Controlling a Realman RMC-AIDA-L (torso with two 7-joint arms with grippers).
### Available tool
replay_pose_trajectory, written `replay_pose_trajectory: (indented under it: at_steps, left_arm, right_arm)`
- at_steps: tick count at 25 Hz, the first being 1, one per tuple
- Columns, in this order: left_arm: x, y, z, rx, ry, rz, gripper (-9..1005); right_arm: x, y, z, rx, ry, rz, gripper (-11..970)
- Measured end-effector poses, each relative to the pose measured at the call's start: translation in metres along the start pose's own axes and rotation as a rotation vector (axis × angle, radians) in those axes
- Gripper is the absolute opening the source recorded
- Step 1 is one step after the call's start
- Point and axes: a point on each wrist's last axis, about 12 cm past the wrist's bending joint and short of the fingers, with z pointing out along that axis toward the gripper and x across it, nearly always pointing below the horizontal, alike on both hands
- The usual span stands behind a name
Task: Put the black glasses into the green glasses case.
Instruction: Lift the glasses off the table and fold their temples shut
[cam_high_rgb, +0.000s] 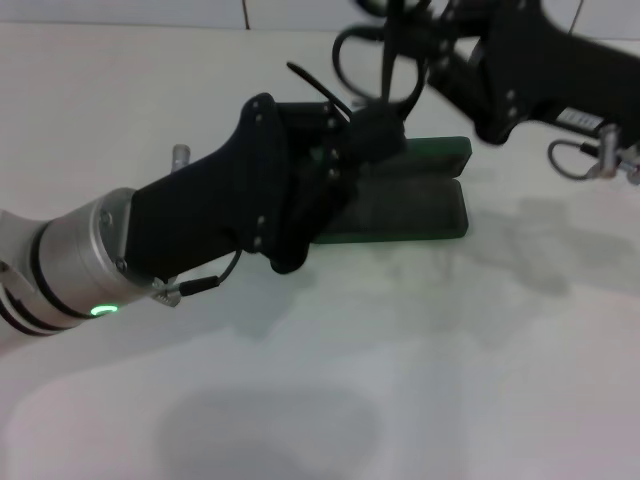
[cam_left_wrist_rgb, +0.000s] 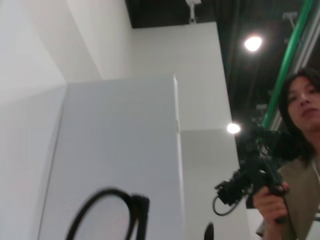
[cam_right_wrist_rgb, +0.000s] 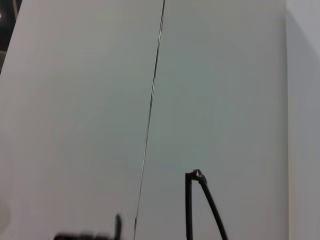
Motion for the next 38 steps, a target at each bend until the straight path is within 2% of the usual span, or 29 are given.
replay_pose_trajectory:
  at_steps: [9, 31, 38]
  left_arm:
    - [0.001, 0.001, -0.001, -0.021, -0.003, -0.035, 43]
    - [0.004, -0.002, -0.008, -0.059, 0.007, -0.059, 44]
    - [0.005, -0.004, -0.011, -0.069, 0.009, -0.062, 44]
  right_arm:
    - [0.019, 0.006, 0.022, -0.091, 0.155, 0.018, 56]
    - [0.020, 0.009, 0.025, -0.106, 0.161, 0.035, 53]
    - [0.021, 0.006, 0.022, -0.074, 0.171, 0.034, 52]
